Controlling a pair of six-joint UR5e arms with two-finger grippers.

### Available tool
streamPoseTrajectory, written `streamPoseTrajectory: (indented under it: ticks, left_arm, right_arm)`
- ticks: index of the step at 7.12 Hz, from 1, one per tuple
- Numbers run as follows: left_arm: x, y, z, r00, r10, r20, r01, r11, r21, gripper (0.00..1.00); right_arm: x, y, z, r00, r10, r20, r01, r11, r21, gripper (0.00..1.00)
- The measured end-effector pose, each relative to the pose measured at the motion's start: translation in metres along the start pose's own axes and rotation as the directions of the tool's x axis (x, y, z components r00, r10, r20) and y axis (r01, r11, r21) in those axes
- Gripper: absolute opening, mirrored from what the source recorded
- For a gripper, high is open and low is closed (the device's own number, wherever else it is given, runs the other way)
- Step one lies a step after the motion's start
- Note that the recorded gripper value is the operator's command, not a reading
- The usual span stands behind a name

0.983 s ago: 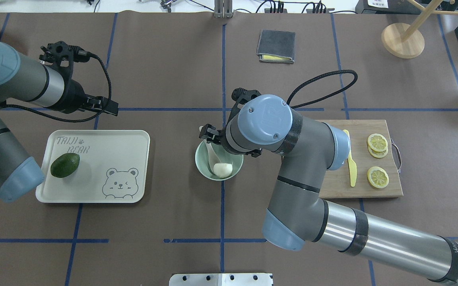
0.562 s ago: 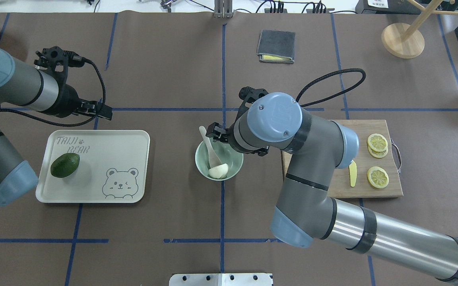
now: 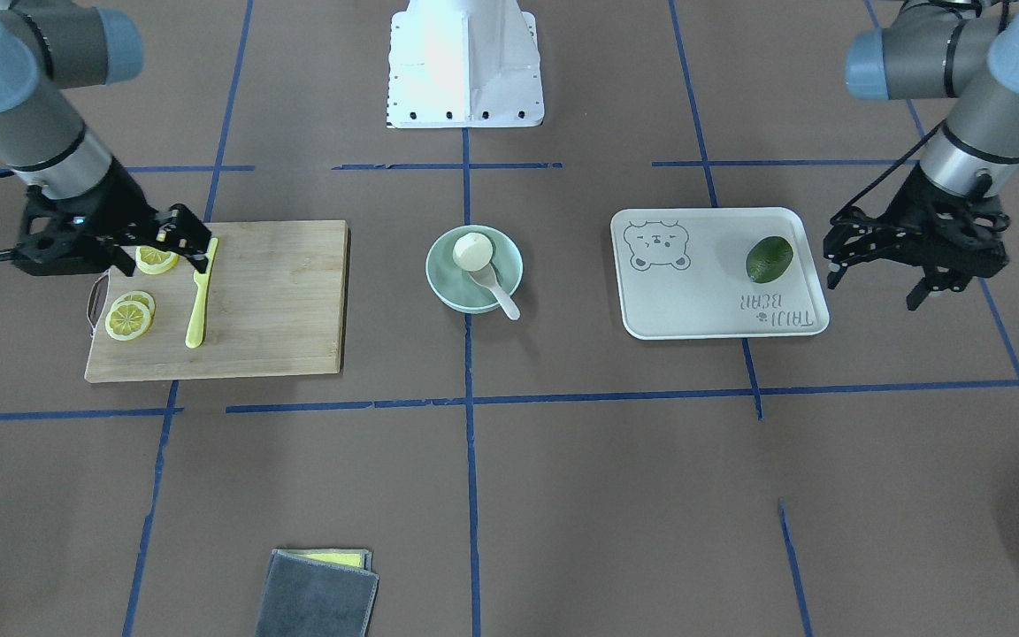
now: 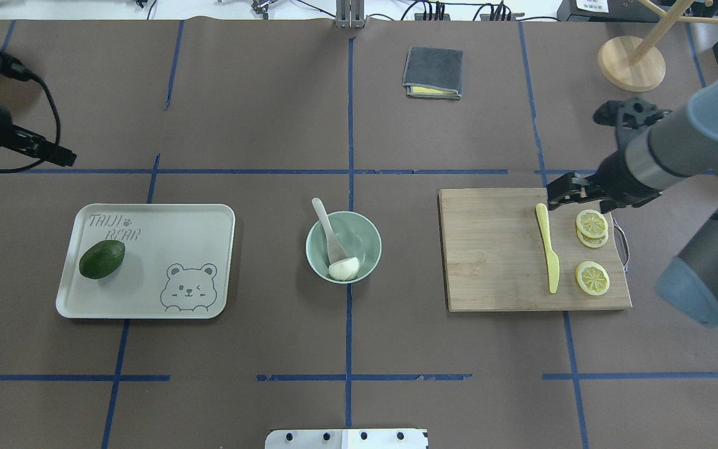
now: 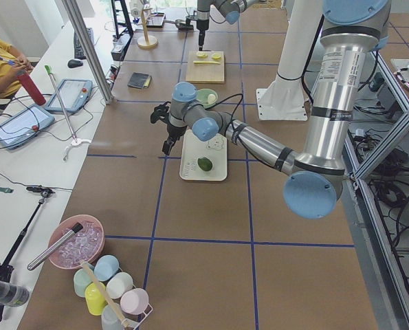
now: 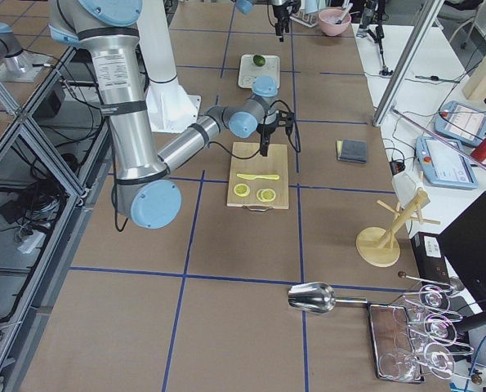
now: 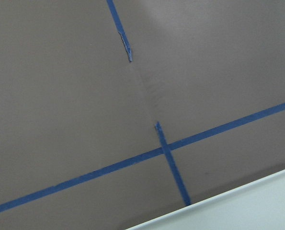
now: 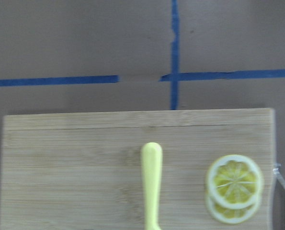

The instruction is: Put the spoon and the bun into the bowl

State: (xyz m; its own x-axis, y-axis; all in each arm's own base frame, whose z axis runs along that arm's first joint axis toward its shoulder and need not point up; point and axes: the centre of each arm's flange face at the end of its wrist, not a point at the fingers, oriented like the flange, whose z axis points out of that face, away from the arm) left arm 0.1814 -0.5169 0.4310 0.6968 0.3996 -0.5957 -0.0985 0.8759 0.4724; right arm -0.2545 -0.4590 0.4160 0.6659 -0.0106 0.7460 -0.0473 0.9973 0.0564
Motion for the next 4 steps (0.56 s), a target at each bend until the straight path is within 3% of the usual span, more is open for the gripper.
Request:
streamPoseTrajectory:
  ticks: [2, 4]
  left_arm:
    - [-0.096, 0.011, -0.024, 0.994, 0.094, 0.047, -0.094, 0.996, -0.011, 1.0]
    - [-0.177, 0.034, -0.029, 0.988, 0.153, 0.004, -0.153, 0.987, -0.04, 1.0]
  right_arm:
    - [0.12, -0.006, -0.039, 0.996, -0.086, -0.016, 0.086, 0.996, -0.012, 1.0]
    - [0.206, -0.009, -0.081, 0.99, -0.134, -0.043, 0.133, 0.991, -0.023, 1.0]
